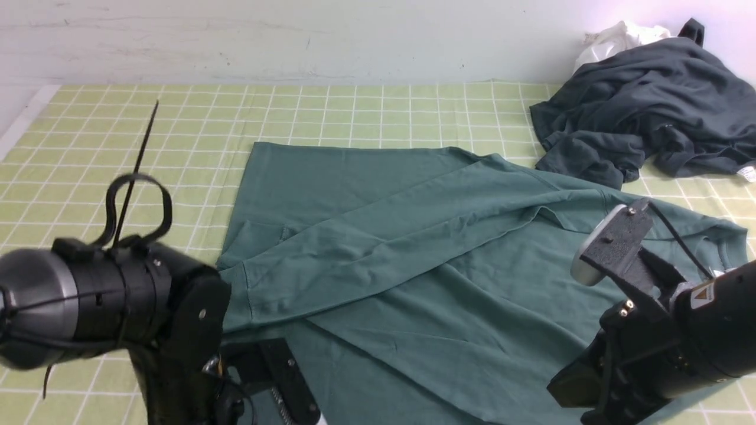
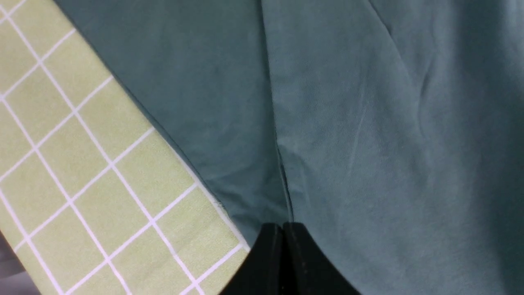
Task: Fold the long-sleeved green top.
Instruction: Use both arms simultaneously to clamp the lower edge of the clothing fabric
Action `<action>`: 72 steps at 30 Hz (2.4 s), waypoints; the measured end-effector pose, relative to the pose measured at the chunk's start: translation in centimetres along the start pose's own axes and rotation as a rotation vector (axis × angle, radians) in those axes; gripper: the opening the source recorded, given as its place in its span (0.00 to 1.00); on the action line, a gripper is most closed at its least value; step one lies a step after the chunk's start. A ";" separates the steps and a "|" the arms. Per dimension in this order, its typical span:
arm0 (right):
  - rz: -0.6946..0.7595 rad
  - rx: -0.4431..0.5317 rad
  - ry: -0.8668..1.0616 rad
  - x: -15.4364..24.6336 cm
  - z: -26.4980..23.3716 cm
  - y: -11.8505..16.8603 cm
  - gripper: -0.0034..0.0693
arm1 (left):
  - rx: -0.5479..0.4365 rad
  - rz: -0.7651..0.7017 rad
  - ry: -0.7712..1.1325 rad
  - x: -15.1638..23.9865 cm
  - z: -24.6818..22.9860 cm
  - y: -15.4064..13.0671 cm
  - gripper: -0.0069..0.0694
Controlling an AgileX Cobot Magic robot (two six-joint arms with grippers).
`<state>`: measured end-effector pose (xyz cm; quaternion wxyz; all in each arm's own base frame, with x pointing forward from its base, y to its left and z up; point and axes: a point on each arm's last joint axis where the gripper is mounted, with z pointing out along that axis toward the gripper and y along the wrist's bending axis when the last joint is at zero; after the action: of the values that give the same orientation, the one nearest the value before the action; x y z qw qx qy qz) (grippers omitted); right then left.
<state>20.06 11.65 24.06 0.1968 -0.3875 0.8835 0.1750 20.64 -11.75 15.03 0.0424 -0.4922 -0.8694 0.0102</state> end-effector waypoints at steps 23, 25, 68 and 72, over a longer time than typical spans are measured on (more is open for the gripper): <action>-0.186 0.103 -0.182 -0.4 -3.8 1.1 0.03 | -0.158 0.001 -0.228 2.2 -4.3 -1.1 0.10; -0.235 0.140 -0.155 -0.2 -3.9 0.9 0.04 | -0.167 -0.006 -0.253 2.4 -4.8 -1.3 0.10; -0.610 0.225 0.491 5.2 6.3 -5.4 0.36 | -0.174 -0.093 -0.272 2.7 -5.3 -1.4 0.09; -0.609 0.228 0.490 4.9 6.1 -5.5 0.15 | -0.173 -0.118 -0.280 2.8 -5.4 -1.4 0.09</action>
<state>22.43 7.95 15.59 0.0649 -0.6373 0.7628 -0.0879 18.44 -10.20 20.71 -0.1213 -0.4359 -0.8918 0.0012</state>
